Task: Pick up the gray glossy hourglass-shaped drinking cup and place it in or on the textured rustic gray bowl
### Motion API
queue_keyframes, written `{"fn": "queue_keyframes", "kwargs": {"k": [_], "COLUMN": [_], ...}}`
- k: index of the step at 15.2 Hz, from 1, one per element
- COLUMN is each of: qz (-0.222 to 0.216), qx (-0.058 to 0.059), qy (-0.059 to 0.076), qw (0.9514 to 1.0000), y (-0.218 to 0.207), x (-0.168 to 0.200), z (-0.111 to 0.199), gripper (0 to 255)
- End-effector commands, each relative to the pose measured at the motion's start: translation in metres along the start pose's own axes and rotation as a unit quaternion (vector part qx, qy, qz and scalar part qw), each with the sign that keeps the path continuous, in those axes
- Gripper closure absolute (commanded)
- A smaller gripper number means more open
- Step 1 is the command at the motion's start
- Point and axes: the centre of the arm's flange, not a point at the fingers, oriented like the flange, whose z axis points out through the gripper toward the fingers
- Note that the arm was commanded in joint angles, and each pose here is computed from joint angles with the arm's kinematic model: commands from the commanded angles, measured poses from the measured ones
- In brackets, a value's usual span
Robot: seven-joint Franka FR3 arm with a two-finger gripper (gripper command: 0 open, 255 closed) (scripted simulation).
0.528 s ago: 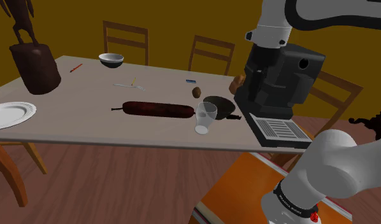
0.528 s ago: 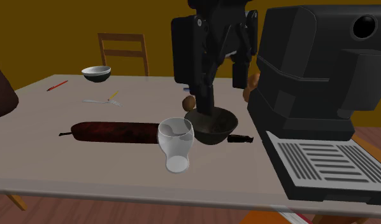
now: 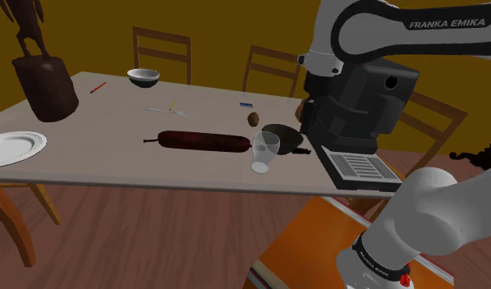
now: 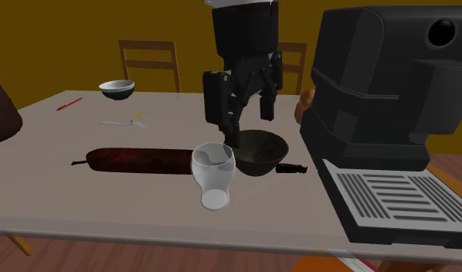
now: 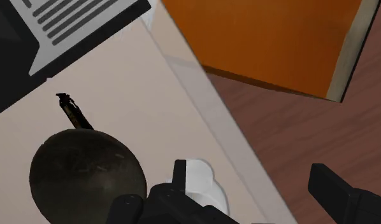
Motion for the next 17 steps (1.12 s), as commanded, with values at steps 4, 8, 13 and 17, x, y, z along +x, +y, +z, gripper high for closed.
{"fn": "queue_keyframes", "kwargs": {"k": [4, 8, 13, 17], "qz": [-0.011, -0.02, -0.03, -0.03], "qx": [-0.009, -0.015, -0.023, -0.023], "qy": [0.016, 0.028, 0.042, 0.042], "qw": [0.9998, 0.9993, 0.9984, 0.9984], "y": [0.026, 0.046, 0.071, 0.071], "x": [0.042, 0.077, 0.121, 0.123], "z": [0.039, 0.067, 0.101, 0.122], "gripper": [0, 0, 0, 0]}}
